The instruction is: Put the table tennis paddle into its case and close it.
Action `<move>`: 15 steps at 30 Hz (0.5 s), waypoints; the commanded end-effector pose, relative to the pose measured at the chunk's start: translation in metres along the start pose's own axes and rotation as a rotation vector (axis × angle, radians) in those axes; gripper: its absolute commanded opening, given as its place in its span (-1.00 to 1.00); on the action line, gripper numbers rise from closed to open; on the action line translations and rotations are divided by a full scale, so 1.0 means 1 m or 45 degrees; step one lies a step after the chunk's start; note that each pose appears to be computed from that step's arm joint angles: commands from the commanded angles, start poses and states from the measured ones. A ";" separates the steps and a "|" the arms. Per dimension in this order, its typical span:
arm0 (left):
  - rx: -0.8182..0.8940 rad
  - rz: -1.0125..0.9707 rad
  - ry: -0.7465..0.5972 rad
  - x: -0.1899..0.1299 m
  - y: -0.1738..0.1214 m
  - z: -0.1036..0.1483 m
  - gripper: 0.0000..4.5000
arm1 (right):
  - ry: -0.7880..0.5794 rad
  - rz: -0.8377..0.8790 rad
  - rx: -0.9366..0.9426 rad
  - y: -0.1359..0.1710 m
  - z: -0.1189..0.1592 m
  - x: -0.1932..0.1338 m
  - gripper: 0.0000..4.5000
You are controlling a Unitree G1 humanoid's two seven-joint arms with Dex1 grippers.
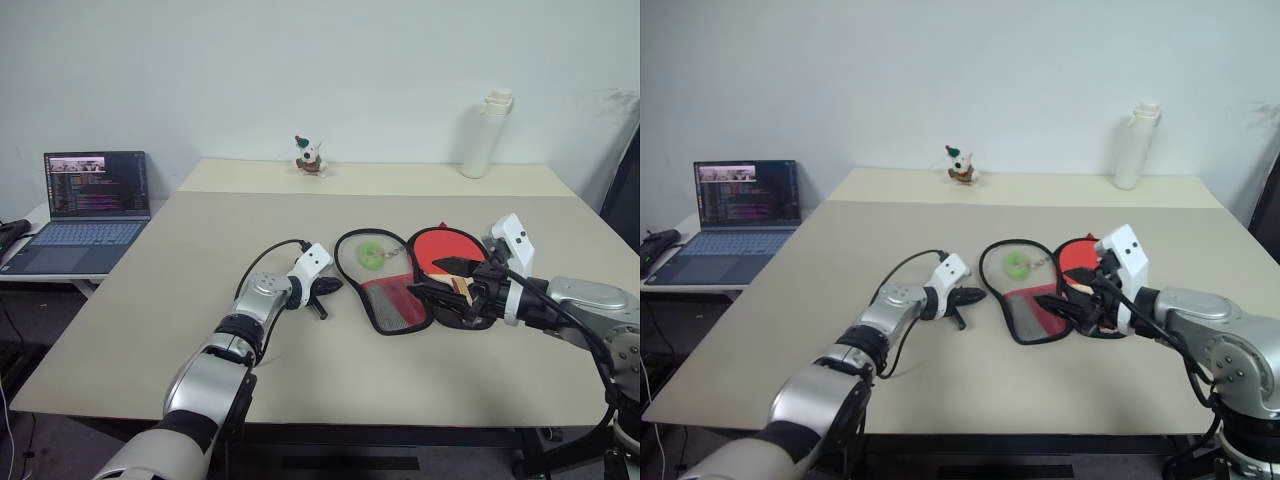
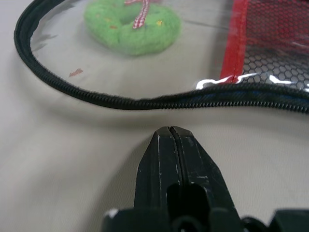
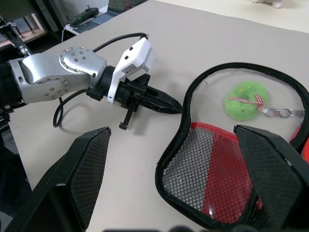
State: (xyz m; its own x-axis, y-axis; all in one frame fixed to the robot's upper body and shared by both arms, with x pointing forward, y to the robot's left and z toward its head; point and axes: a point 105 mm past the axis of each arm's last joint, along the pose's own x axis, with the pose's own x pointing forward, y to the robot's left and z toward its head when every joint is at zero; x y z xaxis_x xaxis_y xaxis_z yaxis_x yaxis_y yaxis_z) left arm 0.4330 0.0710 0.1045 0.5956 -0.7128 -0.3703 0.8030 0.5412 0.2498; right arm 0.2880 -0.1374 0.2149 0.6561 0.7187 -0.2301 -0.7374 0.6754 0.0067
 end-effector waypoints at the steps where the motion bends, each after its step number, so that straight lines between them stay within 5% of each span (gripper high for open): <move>1: 0.093 0.019 -0.130 0.006 0.006 0.050 -0.99 | -0.040 -0.056 -0.049 -0.004 0.007 -0.014 1.00; 15: 0.264 -0.130 -0.331 0.046 -0.050 0.153 -0.99 | 0.003 -0.298 -0.003 -0.009 -0.012 -0.055 1.00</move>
State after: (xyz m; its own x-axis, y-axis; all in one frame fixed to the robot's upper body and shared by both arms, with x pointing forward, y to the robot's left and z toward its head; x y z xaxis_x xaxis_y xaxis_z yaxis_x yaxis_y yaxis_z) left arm 0.4264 -0.0393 0.1809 0.4845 -0.8410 -0.2407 0.8523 0.3919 0.3465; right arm 0.2624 -0.1819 0.2056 0.7879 0.5586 -0.2594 -0.5802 0.8144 -0.0086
